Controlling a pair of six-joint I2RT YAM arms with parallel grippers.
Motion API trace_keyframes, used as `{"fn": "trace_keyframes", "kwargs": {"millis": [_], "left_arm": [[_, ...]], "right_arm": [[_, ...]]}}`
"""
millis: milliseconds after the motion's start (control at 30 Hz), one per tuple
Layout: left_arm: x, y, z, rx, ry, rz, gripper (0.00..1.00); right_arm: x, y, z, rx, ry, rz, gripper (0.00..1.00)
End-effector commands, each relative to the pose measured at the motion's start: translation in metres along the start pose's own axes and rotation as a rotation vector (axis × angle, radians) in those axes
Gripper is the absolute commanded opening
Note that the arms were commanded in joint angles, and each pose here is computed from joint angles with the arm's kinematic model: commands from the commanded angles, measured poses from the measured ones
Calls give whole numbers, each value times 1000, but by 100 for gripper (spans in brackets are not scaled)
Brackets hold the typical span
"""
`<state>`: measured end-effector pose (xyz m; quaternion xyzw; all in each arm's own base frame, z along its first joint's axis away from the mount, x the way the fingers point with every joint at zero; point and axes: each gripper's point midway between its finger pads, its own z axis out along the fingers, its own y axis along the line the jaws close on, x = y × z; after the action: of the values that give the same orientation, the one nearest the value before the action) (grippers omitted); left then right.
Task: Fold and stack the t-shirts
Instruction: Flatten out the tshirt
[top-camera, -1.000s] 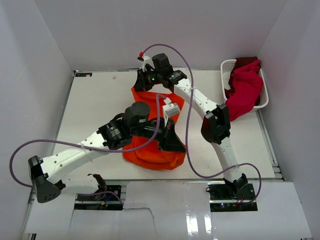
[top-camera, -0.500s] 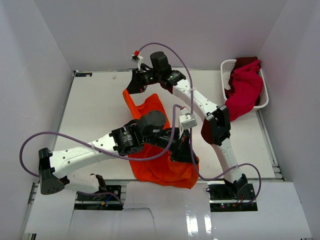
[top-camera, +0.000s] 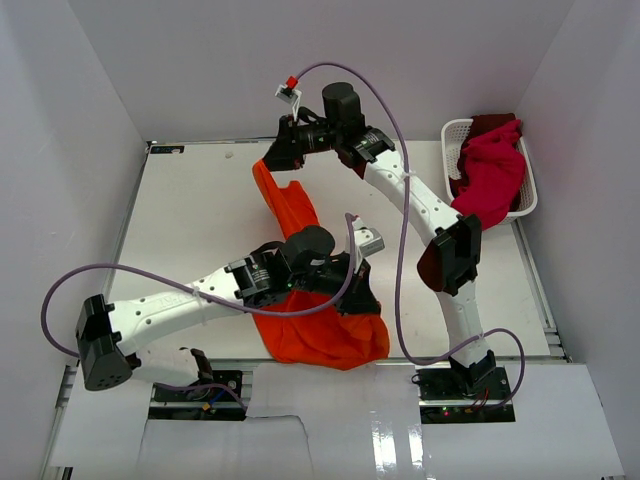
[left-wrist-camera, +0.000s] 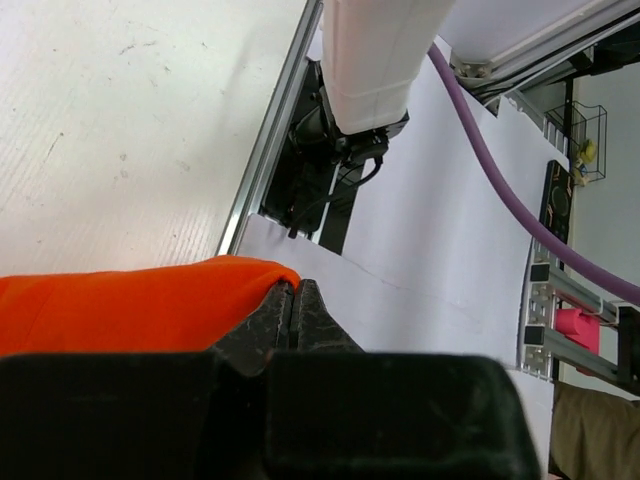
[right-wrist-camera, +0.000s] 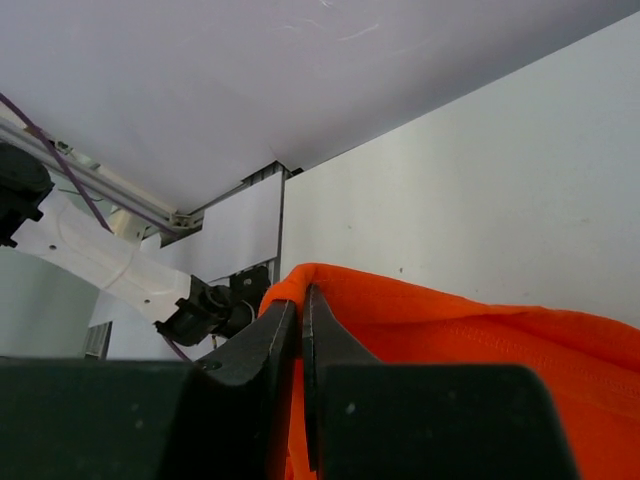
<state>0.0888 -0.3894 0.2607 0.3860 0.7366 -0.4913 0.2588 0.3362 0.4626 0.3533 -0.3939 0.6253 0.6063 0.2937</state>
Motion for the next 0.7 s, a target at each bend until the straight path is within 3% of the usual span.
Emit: {"fn": "trace_keyframes", "kwargs": {"millis": [0,267,667], "left_arm": [[-6,3,10,19,-22,44,0],[1,23,59,43,55,64,0],[28,55,88,51,139,32,0]], "right_arm": [[-13,29,-2,-97,-7,-28,8],[-2,42,-1,-162,37,10,8],[21,56,-7,-217,113,48,8]]}}
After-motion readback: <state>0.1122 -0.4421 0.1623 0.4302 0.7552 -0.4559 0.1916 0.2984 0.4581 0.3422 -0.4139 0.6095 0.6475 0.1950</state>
